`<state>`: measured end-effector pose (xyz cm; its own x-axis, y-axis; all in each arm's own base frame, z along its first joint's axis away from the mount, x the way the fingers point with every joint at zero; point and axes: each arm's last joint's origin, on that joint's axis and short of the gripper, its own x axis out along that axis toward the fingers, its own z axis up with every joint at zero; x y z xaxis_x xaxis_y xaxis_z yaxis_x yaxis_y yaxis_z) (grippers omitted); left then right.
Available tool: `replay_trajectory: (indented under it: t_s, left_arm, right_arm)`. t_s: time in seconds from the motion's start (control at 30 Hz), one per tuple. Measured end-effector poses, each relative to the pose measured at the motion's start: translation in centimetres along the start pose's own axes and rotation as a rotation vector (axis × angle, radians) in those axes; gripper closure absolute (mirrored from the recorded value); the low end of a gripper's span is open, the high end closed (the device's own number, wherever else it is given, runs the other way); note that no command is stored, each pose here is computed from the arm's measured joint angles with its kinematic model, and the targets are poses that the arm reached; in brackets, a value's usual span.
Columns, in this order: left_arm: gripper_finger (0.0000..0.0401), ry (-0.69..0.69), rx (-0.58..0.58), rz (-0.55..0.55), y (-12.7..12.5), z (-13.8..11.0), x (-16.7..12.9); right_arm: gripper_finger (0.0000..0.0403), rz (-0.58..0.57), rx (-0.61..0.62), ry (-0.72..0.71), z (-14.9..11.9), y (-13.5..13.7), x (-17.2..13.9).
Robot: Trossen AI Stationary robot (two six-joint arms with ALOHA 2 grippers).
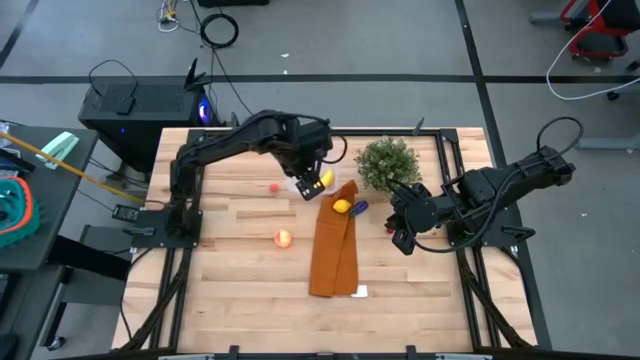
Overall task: Pick and placing Produce into tupperware
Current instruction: Put the light orange peach into the transparent bin
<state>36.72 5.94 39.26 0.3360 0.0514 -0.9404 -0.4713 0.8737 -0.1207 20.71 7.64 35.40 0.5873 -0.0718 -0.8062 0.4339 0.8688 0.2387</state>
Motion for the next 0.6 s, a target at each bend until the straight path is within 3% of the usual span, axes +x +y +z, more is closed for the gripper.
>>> replay_trajectory:
  t_s: [0.3,0.6]
  left_arm:
    - [0.0183,0.018,-0.012,-0.033,-3.6,-1.9,-0.3]
    - [0.0178,0.205,-0.002,0.109,-6.5,-5.2,5.1]
  right_arm:
    - [0.032,0.001,-0.002,-0.002,0.0,0.0,0.0]
    - [0.032,0.002,-0.019,-0.001,0.0,0.0,0.0]
